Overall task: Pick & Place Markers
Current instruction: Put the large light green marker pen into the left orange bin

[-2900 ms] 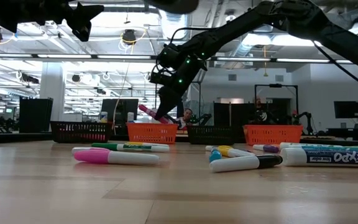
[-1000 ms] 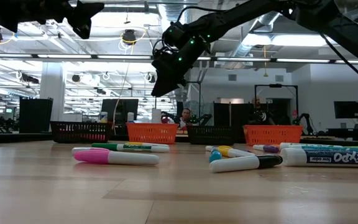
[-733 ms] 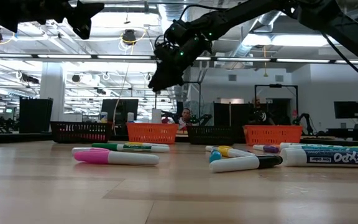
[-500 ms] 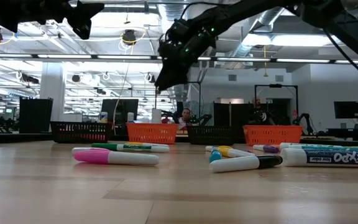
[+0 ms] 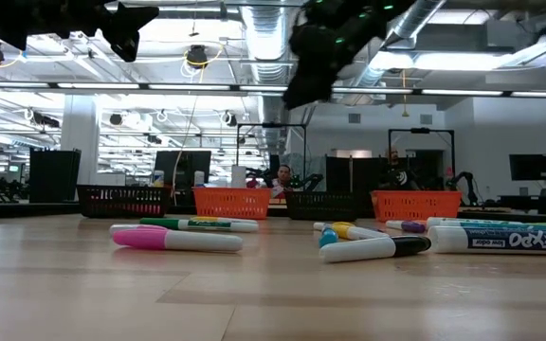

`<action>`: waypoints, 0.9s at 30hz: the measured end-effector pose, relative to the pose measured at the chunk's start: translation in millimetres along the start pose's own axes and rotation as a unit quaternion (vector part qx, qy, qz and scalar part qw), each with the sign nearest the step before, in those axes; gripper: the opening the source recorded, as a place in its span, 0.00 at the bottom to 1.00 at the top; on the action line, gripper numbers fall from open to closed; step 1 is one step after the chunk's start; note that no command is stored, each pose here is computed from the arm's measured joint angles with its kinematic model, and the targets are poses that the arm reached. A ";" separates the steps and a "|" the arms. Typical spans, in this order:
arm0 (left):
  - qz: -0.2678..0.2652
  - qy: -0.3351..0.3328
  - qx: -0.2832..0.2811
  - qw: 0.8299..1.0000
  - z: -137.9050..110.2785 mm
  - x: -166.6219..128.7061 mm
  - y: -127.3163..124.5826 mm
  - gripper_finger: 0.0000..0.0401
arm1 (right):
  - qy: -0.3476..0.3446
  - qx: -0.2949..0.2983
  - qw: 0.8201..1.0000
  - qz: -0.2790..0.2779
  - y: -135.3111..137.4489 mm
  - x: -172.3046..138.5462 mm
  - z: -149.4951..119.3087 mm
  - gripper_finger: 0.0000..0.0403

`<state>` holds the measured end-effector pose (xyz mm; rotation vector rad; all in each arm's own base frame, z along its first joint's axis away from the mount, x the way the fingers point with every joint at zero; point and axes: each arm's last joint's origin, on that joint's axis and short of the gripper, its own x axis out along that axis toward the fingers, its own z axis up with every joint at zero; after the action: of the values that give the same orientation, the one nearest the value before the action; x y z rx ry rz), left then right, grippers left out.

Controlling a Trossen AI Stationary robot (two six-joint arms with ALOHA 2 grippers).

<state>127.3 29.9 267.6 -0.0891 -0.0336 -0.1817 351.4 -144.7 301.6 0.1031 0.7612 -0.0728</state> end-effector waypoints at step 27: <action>0.000 -0.003 0.000 1.000 0.7 0.0 -0.1 0.46 | 0.127 0.074 0.989 0.022 129.0 -57.2 -118.2 0.43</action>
<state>127.3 29.9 268.3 -0.0896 -0.0401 -0.1822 242.6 -0.9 264.7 0.2743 1.0075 -0.0742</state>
